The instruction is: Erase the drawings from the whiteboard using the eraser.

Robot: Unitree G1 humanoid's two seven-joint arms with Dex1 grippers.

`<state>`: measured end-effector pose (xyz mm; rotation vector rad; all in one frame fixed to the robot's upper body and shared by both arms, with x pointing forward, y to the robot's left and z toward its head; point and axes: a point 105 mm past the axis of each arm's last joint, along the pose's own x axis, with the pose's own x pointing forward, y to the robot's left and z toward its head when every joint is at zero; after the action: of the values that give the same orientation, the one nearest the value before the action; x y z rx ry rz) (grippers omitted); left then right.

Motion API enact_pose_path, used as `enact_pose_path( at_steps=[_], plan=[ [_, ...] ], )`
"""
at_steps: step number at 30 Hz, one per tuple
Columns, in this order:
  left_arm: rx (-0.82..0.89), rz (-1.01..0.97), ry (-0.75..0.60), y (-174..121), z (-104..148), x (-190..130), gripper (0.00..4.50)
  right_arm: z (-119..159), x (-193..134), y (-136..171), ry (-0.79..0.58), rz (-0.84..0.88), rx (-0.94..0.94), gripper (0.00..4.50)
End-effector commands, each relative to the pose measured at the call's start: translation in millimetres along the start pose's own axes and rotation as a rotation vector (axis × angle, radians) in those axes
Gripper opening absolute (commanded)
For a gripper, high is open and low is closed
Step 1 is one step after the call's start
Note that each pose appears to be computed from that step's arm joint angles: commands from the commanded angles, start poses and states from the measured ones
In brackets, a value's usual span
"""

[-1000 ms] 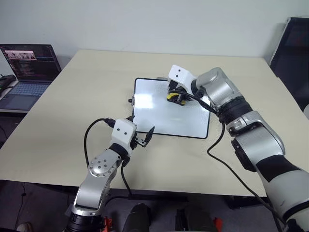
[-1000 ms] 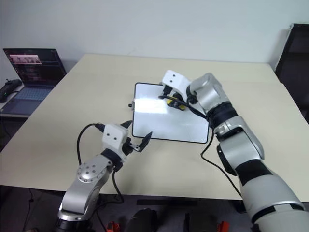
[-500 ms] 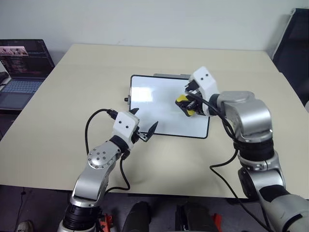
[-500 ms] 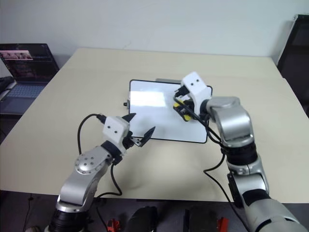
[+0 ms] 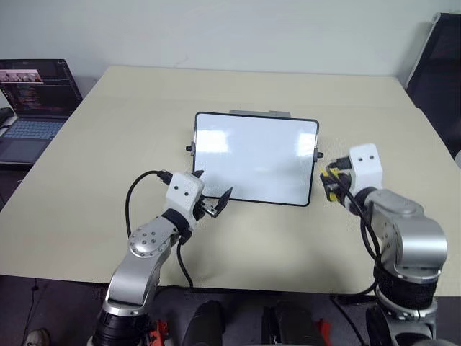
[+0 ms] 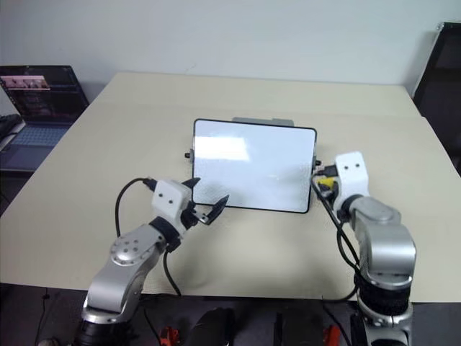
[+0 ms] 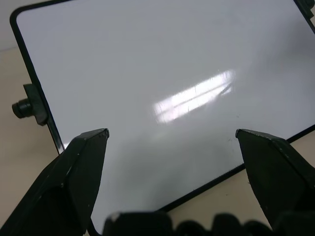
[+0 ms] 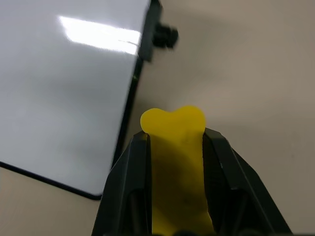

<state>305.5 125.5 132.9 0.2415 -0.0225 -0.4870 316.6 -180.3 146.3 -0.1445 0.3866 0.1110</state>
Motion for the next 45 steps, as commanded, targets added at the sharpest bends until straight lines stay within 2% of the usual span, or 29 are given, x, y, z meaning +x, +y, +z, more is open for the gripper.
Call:
enact_pose_path(
  at_steps=[1,7,10,14,18,20,26,30,35,45],
  plan=[
    [-0.029,0.046,-0.056,2,14,-6,4.50,7,-9,-3,-0.071,-0.043,-0.005,1.08],
    [-0.066,0.141,-0.042,5,5,-16,4.50,-7,-10,-7,-0.049,-0.097,0.026,1.08],
    [-0.056,0.124,-0.042,0,5,-17,4.50,-14,-10,-5,-0.039,-0.099,0.039,1.08],
    [-0.079,-0.257,-0.084,-37,34,-5,4.50,-19,-12,-10,-0.021,-0.100,0.035,1.08],
    [-0.070,-0.563,-0.054,-61,40,-21,4.50,-24,-18,-18,0.003,-0.127,0.030,1.08],
    [-0.070,-0.641,-0.037,-66,39,-28,4.50,-26,-20,-20,0.012,-0.139,0.029,1.08],
    [-0.005,-0.861,0.016,-59,32,-42,4.50,-33,-30,-24,0.079,-0.158,0.068,1.08],
    [0.076,-0.894,-0.005,-45,31,-32,4.50,-33,-30,-20,0.102,-0.136,0.103,1.08],
    [0.185,-0.912,-0.029,-35,29,-18,4.50,-47,-32,-21,0.155,-0.137,0.108,1.08],
    [0.273,-0.999,-0.077,-43,29,-11,4.50,-54,-31,-21,0.192,-0.118,0.096,1.08]
  ],
)
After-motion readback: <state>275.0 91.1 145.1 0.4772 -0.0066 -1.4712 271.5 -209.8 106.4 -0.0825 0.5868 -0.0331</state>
